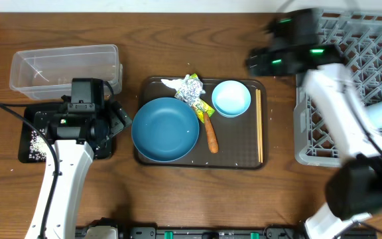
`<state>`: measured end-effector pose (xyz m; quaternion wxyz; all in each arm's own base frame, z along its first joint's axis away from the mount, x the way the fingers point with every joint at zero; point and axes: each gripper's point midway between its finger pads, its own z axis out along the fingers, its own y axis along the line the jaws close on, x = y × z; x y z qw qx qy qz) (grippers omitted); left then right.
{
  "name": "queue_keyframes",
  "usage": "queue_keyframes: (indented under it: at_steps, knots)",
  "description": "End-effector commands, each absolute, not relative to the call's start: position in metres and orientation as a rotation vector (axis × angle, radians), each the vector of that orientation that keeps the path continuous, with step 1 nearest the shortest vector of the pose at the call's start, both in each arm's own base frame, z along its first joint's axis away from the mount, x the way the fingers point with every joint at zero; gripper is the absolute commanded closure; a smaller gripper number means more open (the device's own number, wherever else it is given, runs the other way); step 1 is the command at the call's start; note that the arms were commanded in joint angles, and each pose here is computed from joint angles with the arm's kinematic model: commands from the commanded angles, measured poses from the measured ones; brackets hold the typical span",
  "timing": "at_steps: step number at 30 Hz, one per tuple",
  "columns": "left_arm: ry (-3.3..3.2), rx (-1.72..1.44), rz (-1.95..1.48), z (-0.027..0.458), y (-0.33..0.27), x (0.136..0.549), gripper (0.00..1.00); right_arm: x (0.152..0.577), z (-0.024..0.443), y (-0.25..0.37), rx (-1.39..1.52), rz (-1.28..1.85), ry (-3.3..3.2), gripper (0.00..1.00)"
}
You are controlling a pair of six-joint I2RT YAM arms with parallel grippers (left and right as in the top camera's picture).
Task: Sort waste into correct bins and load items into the dishwasher rack
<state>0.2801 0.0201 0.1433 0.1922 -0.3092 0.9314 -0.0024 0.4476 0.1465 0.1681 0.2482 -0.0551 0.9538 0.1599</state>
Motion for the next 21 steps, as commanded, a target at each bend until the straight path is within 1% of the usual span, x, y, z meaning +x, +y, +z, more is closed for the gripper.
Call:
queue_keyframes:
  at_steps: [1, 4, 5, 12, 17, 21]
  knots:
    - [2.575, -0.878, -0.011, 0.155, 0.023, 0.284, 0.00, 0.446, 0.129, 0.167, -0.215, 0.281, 2.659, 0.34]
    - [2.575, -0.878, -0.011, 0.155, 0.023, 0.284, 0.00, 0.440, 0.106, 0.196, -0.296, 0.286, 2.688, 0.44]
    - [2.575, -0.878, -0.011, 0.155, 0.023, 0.284, 0.00, 0.437, 0.099, 0.203, -0.318, 0.287, 2.698, 0.45]
    - [2.575, -0.878, -0.011, 0.155, 0.023, 0.284, 0.00, 0.417, 0.061, 0.235, -0.424, 0.245, 2.769, 0.45]
    - [2.575, -0.878, -0.011, 0.155, 0.023, 0.284, 0.00, 0.409, 0.048, 0.244, -0.429, 0.240, 2.803, 0.50]
    - [2.575, -0.878, -0.011, 0.155, 0.023, 0.284, 0.00, 0.402, 0.035, 0.250, -0.459, 0.224, 2.827, 0.51]
